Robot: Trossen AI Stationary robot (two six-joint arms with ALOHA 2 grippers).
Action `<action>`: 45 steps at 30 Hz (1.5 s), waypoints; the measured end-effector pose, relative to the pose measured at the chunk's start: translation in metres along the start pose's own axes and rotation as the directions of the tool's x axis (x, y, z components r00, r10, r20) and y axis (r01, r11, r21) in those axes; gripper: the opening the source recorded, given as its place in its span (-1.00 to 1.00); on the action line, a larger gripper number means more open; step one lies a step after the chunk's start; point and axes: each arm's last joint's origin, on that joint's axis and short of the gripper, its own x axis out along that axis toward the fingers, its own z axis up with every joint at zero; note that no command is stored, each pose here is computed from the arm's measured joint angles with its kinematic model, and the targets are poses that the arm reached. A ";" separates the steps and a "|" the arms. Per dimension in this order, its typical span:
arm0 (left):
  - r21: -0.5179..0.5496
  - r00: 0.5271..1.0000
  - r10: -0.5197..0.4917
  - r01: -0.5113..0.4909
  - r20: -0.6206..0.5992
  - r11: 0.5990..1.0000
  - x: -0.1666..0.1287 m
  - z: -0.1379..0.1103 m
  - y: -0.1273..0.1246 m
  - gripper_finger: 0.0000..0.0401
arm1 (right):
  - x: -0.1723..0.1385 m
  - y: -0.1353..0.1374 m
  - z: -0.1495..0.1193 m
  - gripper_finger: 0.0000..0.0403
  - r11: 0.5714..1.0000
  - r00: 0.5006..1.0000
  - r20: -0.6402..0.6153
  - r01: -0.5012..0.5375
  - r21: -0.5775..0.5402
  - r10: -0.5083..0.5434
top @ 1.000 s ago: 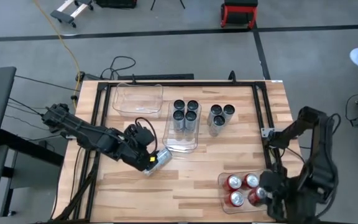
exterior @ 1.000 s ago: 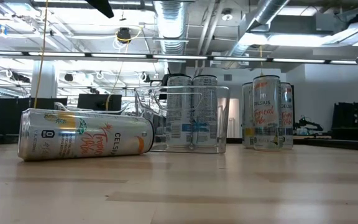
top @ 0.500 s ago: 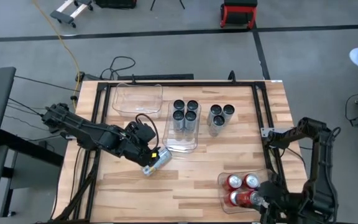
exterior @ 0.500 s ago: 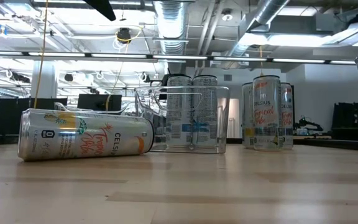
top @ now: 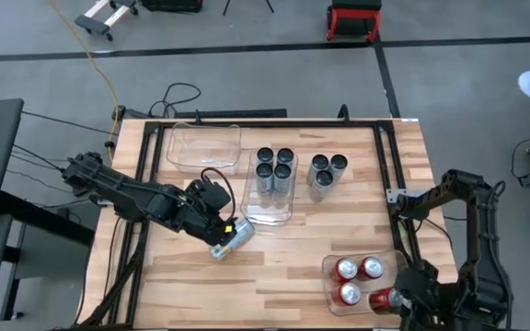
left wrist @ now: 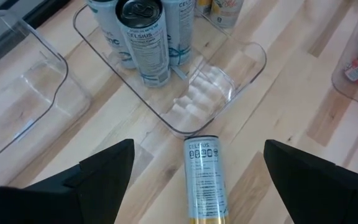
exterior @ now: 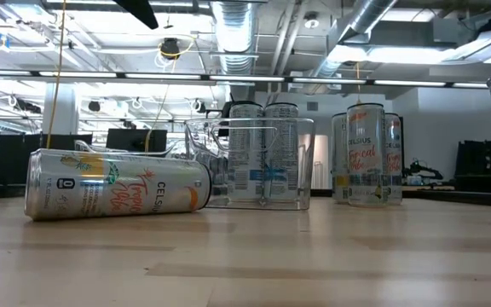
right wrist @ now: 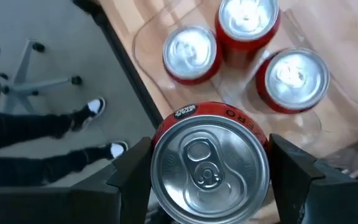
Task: Sort soda cans
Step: Put the red soda can into the bottom transparent bin
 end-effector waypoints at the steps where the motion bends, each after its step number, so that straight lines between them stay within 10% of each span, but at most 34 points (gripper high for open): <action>1: -0.004 1.000 -0.001 0.001 -0.001 1.000 0.000 0.000 0.000 0.77 | 0.000 0.000 0.000 0.23 1.000 1.000 0.000 0.006 -0.006 -0.006; 30: 0.080 0.998 -0.021 0.016 0.064 0.997 0.000 0.005 -0.004 0.77 | 0.118 0.010 -0.016 0.24 0.984 0.983 0.036 0.180 0.009 -0.180; 45: 0.157 0.999 0.002 -0.008 0.042 0.988 0.000 0.003 -0.001 0.77 | 0.106 0.006 -0.013 0.95 0.978 0.985 -0.023 0.174 0.112 -0.173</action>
